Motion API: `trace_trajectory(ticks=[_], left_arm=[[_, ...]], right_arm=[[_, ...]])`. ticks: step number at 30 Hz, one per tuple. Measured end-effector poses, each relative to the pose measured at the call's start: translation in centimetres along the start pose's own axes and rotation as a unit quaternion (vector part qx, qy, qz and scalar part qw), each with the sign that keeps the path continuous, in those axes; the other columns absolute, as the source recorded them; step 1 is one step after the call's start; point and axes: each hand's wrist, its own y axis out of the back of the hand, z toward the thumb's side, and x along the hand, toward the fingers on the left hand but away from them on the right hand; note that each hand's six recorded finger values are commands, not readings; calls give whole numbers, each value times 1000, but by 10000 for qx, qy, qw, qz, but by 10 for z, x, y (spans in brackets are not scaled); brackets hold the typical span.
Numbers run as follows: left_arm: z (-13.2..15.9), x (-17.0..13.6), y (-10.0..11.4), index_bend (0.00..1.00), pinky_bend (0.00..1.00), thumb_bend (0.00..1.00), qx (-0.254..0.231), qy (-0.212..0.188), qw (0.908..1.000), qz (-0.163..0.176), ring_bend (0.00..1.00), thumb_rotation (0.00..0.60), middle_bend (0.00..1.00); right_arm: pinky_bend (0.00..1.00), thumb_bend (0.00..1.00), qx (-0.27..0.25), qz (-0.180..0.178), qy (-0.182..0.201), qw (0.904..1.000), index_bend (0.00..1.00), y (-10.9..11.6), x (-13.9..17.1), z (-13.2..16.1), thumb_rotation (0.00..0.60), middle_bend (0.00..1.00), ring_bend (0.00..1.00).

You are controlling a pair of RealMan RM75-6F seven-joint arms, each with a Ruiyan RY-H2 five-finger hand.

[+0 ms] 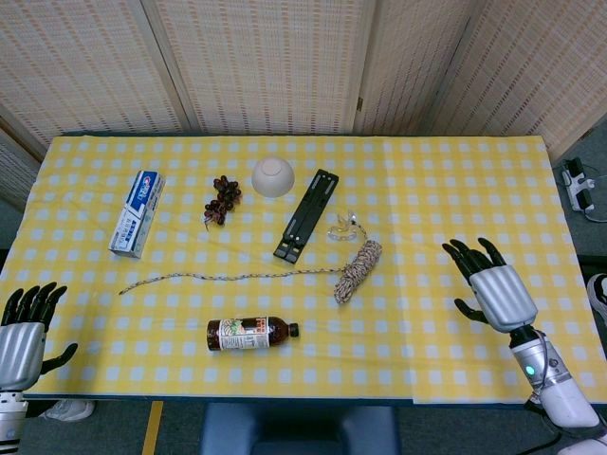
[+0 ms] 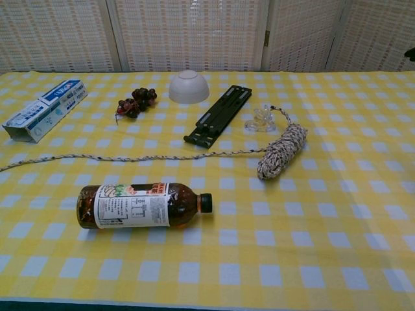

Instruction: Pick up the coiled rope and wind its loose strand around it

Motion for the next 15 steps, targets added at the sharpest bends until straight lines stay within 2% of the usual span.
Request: trace_trajectory(ticks=[4, 8, 15], left_arm=[[-3, -3, 1, 163, 0, 227, -18, 29, 10000, 14, 104, 600, 120], [-6, -6, 2, 163, 0, 227, -38, 78, 10000, 3, 104, 600, 119], [-10, -9, 1, 165, 0, 227, -50, 131, 9999, -52, 105, 600, 119]], right_arm=[[72, 312, 125, 186, 403, 9989, 10, -8, -30, 26, 600, 97, 178], [66, 312, 278, 390, 749, 9960, 10, -21, -60, 52, 600, 75, 112], [63, 312, 603, 576, 985, 9916, 10, -41, -98, 75, 600, 64, 110]])
